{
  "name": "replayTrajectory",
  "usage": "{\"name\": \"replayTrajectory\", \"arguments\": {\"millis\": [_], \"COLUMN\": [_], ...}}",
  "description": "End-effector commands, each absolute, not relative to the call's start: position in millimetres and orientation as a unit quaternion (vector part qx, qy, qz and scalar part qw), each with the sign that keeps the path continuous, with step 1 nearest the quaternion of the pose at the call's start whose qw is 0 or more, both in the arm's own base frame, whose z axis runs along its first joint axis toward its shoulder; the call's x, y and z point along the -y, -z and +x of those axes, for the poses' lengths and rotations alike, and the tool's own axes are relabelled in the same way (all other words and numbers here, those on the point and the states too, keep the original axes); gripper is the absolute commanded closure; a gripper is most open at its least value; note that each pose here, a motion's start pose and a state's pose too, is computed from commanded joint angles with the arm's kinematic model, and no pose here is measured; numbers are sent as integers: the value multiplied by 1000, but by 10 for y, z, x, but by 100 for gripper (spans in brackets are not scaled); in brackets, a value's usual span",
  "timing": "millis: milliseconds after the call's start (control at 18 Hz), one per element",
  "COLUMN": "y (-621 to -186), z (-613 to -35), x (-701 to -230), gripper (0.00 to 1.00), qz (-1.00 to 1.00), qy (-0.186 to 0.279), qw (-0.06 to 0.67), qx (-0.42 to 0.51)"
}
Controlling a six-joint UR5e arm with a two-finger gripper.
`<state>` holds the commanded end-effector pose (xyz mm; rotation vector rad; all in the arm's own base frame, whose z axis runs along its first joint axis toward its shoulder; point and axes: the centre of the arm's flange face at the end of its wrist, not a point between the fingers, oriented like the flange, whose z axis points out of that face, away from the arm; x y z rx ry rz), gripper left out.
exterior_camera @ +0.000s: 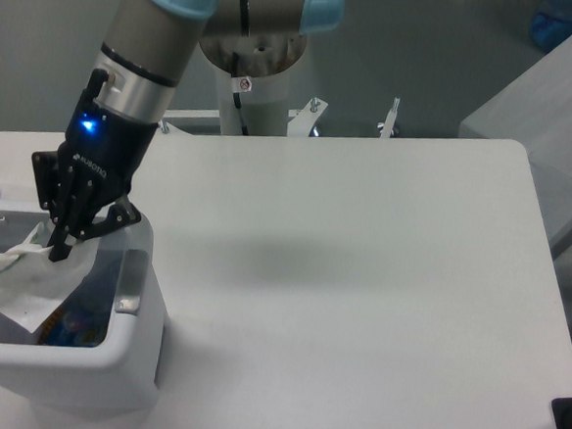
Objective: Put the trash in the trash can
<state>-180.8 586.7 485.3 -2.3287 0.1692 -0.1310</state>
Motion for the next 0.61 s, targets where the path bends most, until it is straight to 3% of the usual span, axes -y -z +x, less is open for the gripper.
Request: {"name": "replayTrajectory", "arguments": {"millis": [278, 611], "y": [-4924, -5434], "z": [-1835, -2628], "x": [-5818, -5651], "gripper": [0, 0], "qz": [-917, -899], "qy": [77, 31], "qw": [391, 435], "qx": [3, 43]}}
